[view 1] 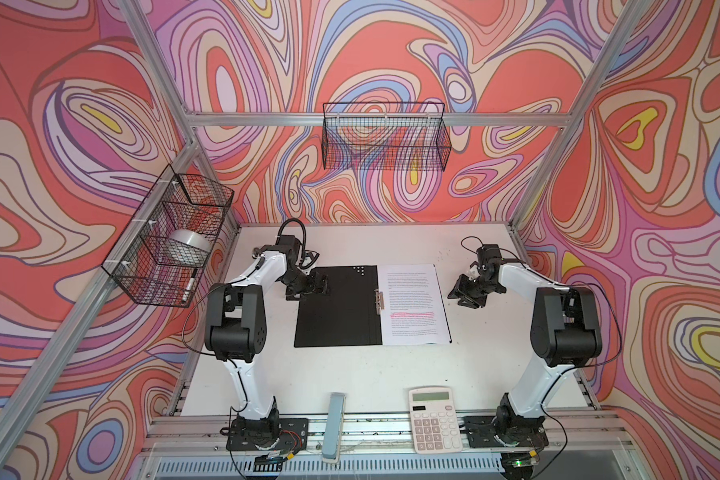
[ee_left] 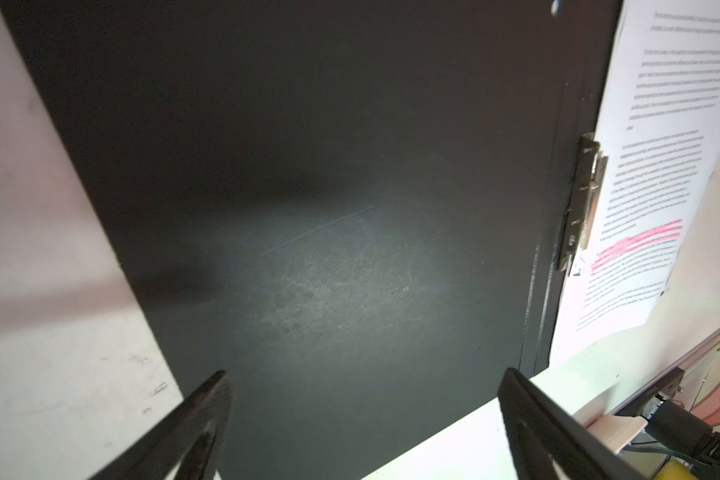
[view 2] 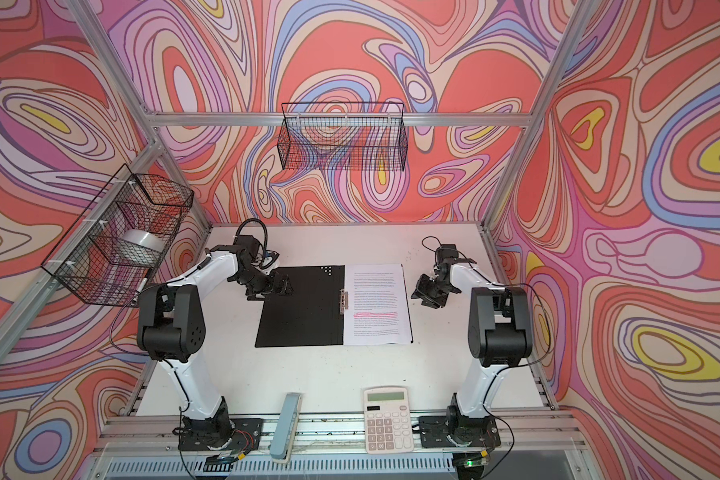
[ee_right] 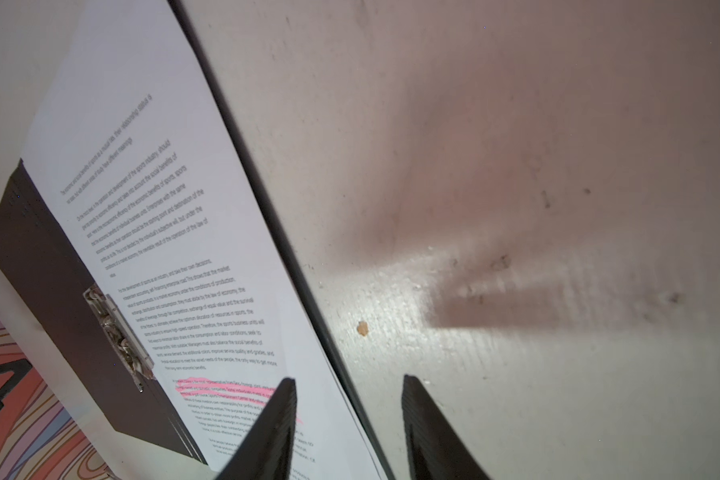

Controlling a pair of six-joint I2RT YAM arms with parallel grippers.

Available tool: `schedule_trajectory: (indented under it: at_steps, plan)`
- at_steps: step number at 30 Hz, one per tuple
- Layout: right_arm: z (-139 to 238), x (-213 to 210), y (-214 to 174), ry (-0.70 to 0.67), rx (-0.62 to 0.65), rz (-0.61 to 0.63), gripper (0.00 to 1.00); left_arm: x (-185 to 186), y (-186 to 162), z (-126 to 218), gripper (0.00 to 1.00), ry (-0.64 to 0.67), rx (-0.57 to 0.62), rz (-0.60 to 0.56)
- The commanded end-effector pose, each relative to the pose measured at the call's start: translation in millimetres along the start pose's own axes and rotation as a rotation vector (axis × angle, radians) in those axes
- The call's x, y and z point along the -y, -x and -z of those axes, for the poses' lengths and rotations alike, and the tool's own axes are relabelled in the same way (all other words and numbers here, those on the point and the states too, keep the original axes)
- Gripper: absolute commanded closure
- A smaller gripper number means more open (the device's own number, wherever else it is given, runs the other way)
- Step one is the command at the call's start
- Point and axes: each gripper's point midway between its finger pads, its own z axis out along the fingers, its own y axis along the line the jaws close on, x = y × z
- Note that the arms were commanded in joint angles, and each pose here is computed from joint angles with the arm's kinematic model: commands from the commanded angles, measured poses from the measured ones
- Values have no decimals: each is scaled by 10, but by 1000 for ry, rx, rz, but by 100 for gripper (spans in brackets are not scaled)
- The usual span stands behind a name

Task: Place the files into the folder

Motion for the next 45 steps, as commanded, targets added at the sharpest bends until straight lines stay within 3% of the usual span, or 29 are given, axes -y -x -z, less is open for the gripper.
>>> schedule_trajectory:
  at_steps: [1,13,24,31,45]
  plan:
    - [-75,28,-13,4,-16,26,56,-144,-80,-45,0,23,-31,-11]
    - [-199,84,19,-10,-28,23,56,-449,-179,-161,0,11,-90,74]
    - [-315,114,8,-11,-68,32,56,-407,-322,-328,0,-64,-178,79]
    - [-434,20,-33,64,-128,45,55,-354,-432,-416,0,-121,-233,84]
    - [-654,67,-229,51,-239,77,54,-234,-468,-457,1,-217,-266,80]
